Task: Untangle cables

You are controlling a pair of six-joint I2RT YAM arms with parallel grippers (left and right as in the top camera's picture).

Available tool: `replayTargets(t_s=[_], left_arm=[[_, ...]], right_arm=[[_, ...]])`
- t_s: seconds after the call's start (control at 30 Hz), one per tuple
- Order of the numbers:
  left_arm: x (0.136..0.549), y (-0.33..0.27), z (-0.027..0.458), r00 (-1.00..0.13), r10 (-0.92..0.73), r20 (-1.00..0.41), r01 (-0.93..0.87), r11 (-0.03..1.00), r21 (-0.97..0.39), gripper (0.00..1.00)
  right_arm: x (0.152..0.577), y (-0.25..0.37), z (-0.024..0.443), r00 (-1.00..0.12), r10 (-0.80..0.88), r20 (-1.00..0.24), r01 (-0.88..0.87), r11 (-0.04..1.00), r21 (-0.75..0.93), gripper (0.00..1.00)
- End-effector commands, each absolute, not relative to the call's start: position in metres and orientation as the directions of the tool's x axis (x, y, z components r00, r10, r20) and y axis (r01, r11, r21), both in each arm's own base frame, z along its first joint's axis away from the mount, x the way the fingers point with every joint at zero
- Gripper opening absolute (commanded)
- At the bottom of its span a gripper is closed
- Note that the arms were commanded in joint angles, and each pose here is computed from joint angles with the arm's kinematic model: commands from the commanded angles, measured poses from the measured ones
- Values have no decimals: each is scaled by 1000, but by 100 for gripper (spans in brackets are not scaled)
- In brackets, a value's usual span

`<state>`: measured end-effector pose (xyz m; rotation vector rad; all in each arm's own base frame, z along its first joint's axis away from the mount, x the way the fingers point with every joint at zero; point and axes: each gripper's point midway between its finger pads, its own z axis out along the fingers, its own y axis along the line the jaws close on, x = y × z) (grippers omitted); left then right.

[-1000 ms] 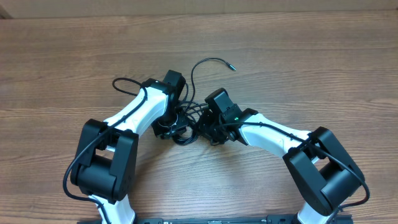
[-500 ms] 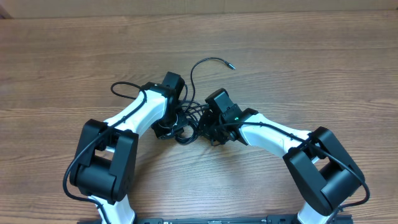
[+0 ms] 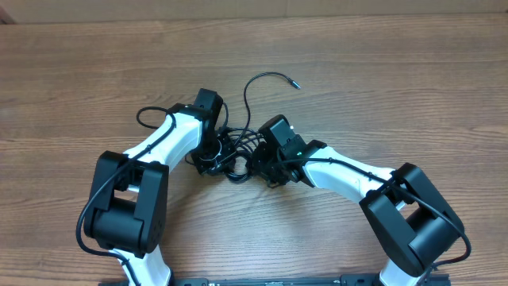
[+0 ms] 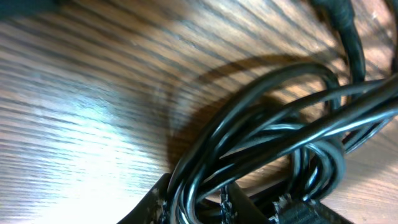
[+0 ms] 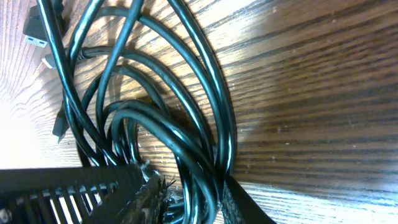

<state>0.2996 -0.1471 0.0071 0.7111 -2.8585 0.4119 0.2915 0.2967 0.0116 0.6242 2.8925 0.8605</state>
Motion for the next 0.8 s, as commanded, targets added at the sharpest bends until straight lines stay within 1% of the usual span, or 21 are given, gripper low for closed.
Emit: replayTargets(t_s=[0.0, 0.07, 0.1, 0.17, 0.2, 0.23, 0.27, 0.3, 0.33, 0.37, 0.53, 0.6, 0.77], left_arm=[[296, -160, 9, -874, -395, 283, -471, 834, -289, 22], [294, -162, 10, -872, -391, 295, -472, 830, -296, 22], [294, -163, 11, -874, -383, 299, -468, 830, -303, 23], [291, -163, 11, -887, -353, 299, -440, 843, -311, 38], [290, -162, 11, -899, -328, 291, -413, 856, -311, 42], [286, -161, 11, -897, -323, 302, -411, 860, -303, 43], [285, -162, 14, -893, -321, 315, -416, 857, -305, 39], [286, -161, 17, -892, -325, 314, -417, 859, -297, 35], [288, -161, 20, -892, -329, 311, -418, 861, -291, 34], [294, -160, 26, -894, -337, 297, -419, 863, -283, 36], [308, -158, 29, -894, -373, 248, -434, 859, -272, 41], [305, -155, 23, -890, -389, 238, -440, 869, -227, 41], [294, -156, 18, -893, -379, 241, -426, 885, -188, 42]], right_arm=[[291, 299, 11, -918, 392, 52, 357, 763, 539, 28], [291, 299, 11, -918, 392, 52, 357, 763, 539, 28], [291, 299, 11, -918, 392, 52, 357, 763, 539, 28], [291, 299, 11, -918, 392, 52, 357, 763, 539, 28], [291, 299, 11, -918, 392, 52, 356, 763, 539, 28], [291, 299, 11, -918, 394, 50, 357, 764, 538, 28], [292, 298, 11, -917, 396, 46, 357, 765, 537, 29], [292, 298, 11, -917, 396, 46, 357, 765, 536, 32], [292, 298, 11, -917, 396, 46, 357, 765, 536, 33], [292, 298, 11, -916, 398, 44, 358, 765, 535, 34], [292, 297, 11, -916, 399, 42, 358, 766, 534, 35], [292, 297, 11, -916, 399, 42, 358, 766, 534, 36], [291, 296, 10, -916, 399, 45, 361, 768, 529, 36]])
